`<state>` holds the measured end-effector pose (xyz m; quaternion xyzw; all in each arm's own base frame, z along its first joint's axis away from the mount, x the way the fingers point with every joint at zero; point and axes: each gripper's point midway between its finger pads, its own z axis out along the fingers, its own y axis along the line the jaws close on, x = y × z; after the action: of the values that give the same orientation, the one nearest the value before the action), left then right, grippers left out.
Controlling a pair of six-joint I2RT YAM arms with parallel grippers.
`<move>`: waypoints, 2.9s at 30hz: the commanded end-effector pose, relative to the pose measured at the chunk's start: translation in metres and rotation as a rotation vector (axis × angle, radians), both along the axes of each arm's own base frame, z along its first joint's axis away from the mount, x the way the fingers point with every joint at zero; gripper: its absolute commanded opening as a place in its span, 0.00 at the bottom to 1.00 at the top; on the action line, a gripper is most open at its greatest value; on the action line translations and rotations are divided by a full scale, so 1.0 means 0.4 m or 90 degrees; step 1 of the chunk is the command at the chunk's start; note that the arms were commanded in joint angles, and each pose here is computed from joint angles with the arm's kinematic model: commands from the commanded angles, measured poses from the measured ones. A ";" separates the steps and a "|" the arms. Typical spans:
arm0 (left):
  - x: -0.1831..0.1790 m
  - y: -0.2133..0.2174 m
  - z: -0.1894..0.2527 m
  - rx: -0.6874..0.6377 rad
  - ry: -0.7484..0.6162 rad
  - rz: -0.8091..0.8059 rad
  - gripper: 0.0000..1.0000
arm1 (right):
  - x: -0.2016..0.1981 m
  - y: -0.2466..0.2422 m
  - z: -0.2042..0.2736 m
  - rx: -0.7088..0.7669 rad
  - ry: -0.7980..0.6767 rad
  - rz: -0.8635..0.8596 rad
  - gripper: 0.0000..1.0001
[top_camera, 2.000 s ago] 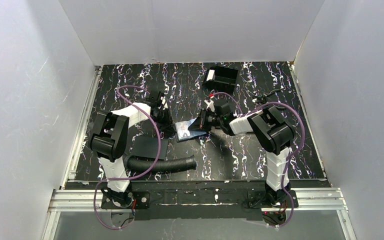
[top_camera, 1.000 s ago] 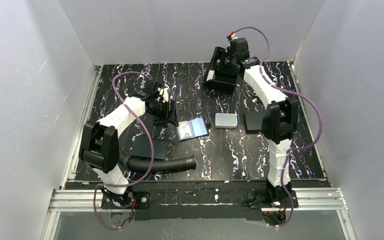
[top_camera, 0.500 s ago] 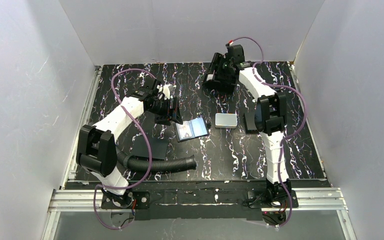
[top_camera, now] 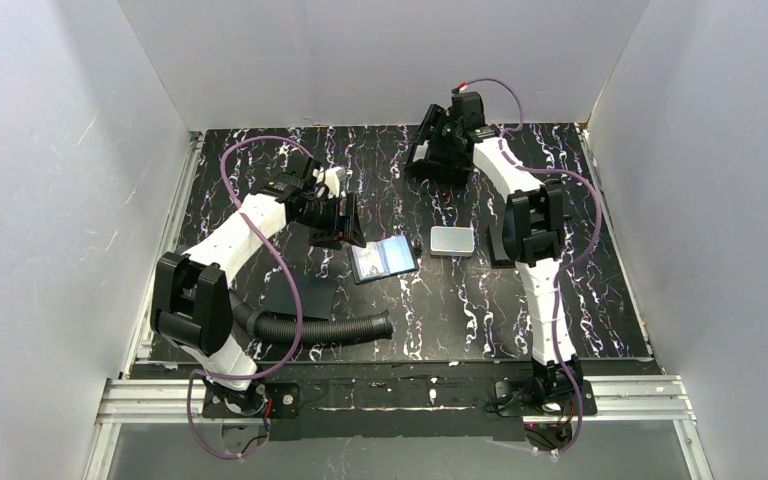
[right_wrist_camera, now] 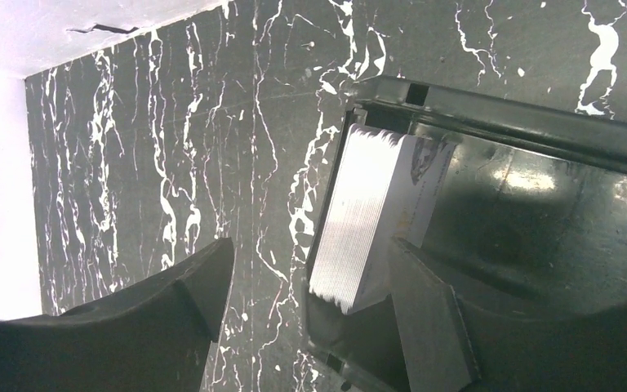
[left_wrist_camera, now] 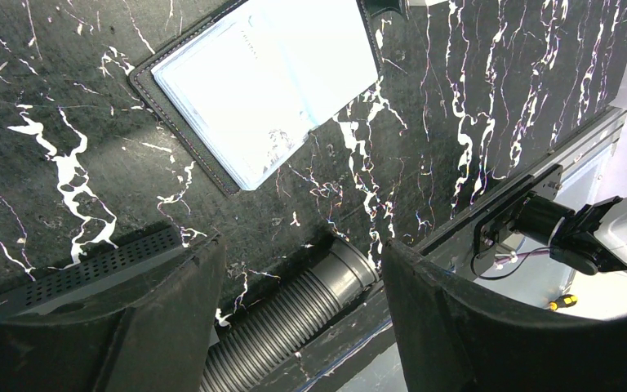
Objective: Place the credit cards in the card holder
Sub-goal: Pick up the credit card from the storage box.
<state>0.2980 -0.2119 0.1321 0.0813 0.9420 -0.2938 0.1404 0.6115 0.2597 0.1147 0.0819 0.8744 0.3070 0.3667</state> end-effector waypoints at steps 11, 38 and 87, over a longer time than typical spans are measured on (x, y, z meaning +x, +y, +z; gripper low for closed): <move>-0.003 -0.009 0.068 -0.025 -0.041 -0.013 0.68 | 0.064 0.004 0.002 0.070 -0.017 -0.027 0.70; -0.006 -0.014 0.064 -0.032 -0.038 -0.015 0.68 | 0.079 0.011 0.000 0.133 -0.009 -0.036 0.38; 0.001 -0.029 0.078 -0.053 -0.031 -0.012 0.71 | 0.036 -0.116 0.260 -0.028 -0.124 -0.053 0.01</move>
<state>0.2997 -0.2175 0.1375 0.0833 0.9357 -0.3103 0.1458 0.6308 0.2203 0.1368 0.1126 0.8643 0.2800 0.4024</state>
